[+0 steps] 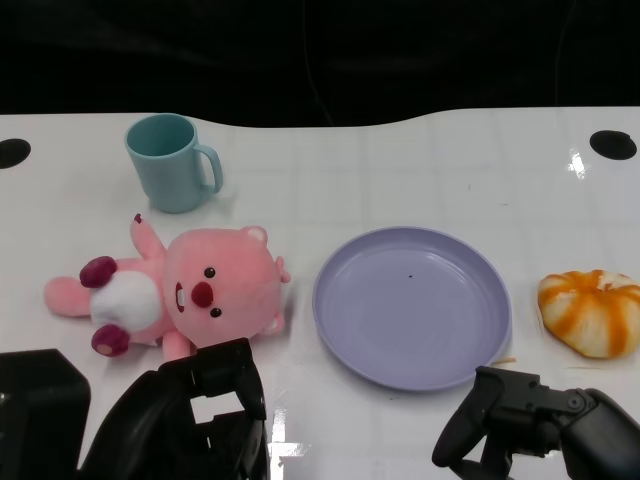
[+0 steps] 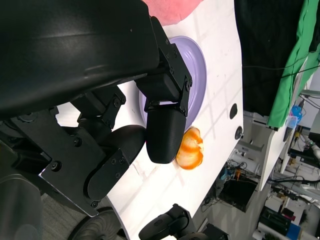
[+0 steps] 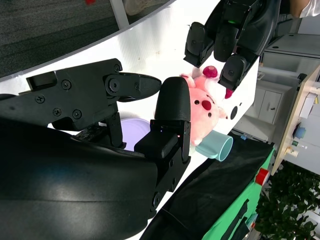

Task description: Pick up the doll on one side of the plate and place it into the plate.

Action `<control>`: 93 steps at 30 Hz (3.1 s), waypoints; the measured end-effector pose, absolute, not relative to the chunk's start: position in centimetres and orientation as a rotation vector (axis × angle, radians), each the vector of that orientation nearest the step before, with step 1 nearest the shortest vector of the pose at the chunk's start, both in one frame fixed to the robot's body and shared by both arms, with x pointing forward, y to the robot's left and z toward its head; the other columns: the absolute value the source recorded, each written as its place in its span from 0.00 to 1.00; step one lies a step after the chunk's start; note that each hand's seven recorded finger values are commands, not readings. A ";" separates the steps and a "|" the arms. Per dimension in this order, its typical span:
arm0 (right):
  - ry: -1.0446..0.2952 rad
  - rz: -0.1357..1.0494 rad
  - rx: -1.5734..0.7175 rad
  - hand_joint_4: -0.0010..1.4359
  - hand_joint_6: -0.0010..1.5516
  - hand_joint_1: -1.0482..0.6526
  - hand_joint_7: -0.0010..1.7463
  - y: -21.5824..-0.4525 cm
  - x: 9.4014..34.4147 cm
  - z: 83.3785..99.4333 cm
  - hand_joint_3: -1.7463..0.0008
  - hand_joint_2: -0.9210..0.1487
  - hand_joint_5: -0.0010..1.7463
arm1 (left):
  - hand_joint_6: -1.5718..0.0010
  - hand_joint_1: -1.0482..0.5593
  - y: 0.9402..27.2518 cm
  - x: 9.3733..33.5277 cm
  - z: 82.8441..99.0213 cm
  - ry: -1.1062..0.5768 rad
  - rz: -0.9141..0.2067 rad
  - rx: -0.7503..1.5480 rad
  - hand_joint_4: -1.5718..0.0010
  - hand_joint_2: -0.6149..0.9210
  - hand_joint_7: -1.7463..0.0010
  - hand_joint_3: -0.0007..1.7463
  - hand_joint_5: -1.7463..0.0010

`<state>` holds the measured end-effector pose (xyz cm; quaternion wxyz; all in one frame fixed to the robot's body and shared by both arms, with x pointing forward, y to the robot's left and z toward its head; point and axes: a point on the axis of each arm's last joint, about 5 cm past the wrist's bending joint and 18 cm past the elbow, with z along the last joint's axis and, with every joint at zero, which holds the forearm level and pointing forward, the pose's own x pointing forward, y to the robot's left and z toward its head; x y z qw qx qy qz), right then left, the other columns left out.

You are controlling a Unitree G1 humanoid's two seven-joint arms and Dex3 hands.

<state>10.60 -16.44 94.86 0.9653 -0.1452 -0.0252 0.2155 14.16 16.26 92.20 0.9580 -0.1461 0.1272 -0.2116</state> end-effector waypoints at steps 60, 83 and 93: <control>-0.049 0.446 -0.291 0.48 0.39 0.48 0.74 -15.5 10.6 94.9 0.81 0.00 0.90 | 0.74 0.38 18.2 14.3 92.5 0.031 -0.336 -0.260 0.81 0.99 0.67 0.10 0.28; -0.033 0.432 -0.282 0.47 0.39 0.48 0.73 -15.4 10.4 95.4 0.81 0.00 0.90 | 0.84 0.29 21.4 18.3 98.0 -0.233 -0.212 0.846 1.00 0.99 0.91 0.00 0.61; -0.034 0.432 -0.281 0.48 0.39 0.47 0.74 -15.4 10.4 95.4 0.81 0.00 0.90 | 0.83 0.24 21.7 20.1 98.8 -0.182 -0.258 1.228 0.98 0.99 0.98 0.00 0.68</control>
